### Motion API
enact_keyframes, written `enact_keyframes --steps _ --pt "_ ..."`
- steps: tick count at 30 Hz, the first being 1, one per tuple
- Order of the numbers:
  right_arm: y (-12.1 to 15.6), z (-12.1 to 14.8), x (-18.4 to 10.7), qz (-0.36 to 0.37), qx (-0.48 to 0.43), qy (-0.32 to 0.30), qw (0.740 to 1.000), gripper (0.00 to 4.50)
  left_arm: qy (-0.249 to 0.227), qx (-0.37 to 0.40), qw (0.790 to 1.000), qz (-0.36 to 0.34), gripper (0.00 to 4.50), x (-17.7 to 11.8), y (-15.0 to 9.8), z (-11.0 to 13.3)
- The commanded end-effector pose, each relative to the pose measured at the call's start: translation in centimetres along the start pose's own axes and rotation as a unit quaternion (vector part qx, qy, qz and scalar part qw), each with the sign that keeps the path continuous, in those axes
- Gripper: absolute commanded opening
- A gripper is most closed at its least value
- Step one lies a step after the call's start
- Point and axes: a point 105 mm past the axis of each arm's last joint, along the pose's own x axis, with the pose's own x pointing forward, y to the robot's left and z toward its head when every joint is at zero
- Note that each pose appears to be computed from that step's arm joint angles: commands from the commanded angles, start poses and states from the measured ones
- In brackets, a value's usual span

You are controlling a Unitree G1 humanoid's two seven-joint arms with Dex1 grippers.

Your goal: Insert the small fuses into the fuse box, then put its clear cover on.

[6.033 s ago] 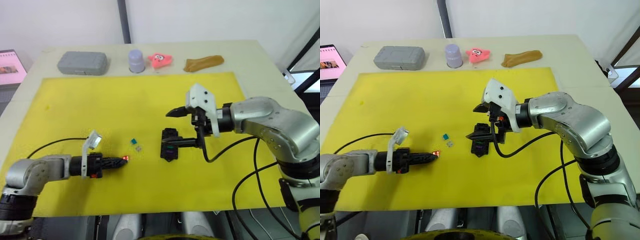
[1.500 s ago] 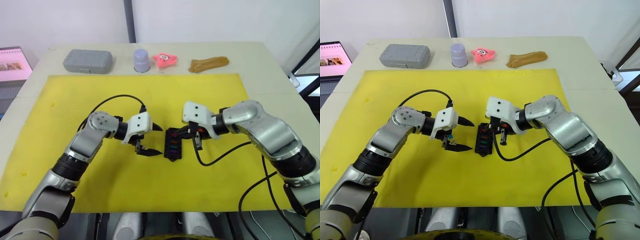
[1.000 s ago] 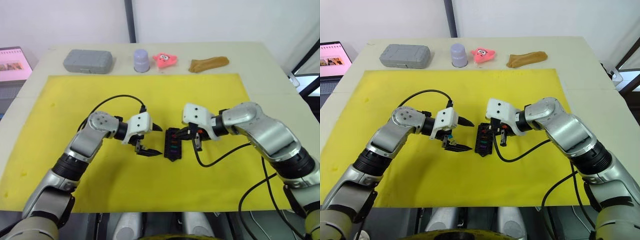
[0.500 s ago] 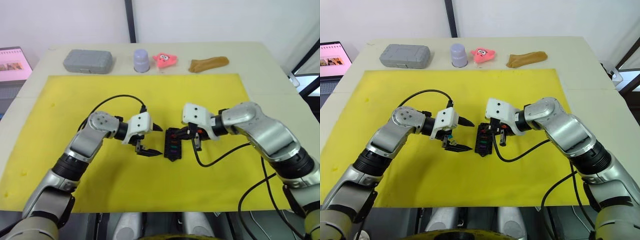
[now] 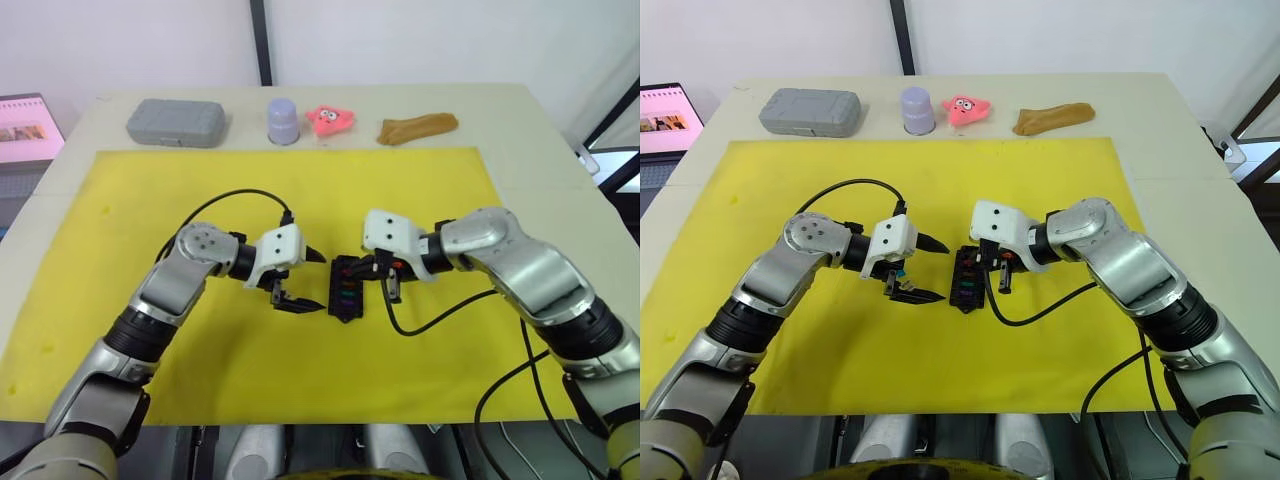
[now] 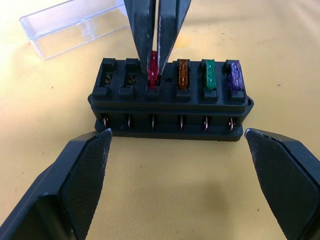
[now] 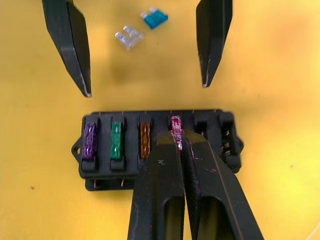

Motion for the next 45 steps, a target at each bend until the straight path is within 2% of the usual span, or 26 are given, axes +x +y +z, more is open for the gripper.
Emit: enact_keyframes --steps 1,15,28,32,45 --pt "-0.1 0.4 -0.2 -0.003 -0.005 -0.009 1.000 0.00 -0.013 0.019 1.000 -0.001 4.47 0.0 0.0 1.1" --pt "-0.4 0.3 0.0 -0.009 -0.010 -0.024 1.000 0.00 -0.016 0.018 1.000 0.001 4.47 0.1 0.0 1.2" --pt "-0.1 -1.4 0.6 0.002 -0.014 -0.007 1.000 0.00 -0.017 0.016 1.000 -0.004 4.47 0.2 -0.2 1.3" --pt "-0.2 -1.2 0.4 0.002 -0.007 -0.010 1.000 1.37 -0.016 0.015 1.000 -0.004 4.50 0.2 -0.3 1.2" --pt "-0.9 0.5 -0.6 -0.010 -0.011 -0.034 0.999 1.37 -0.015 0.013 1.000 -0.003 4.50 0.2 -0.4 1.1"
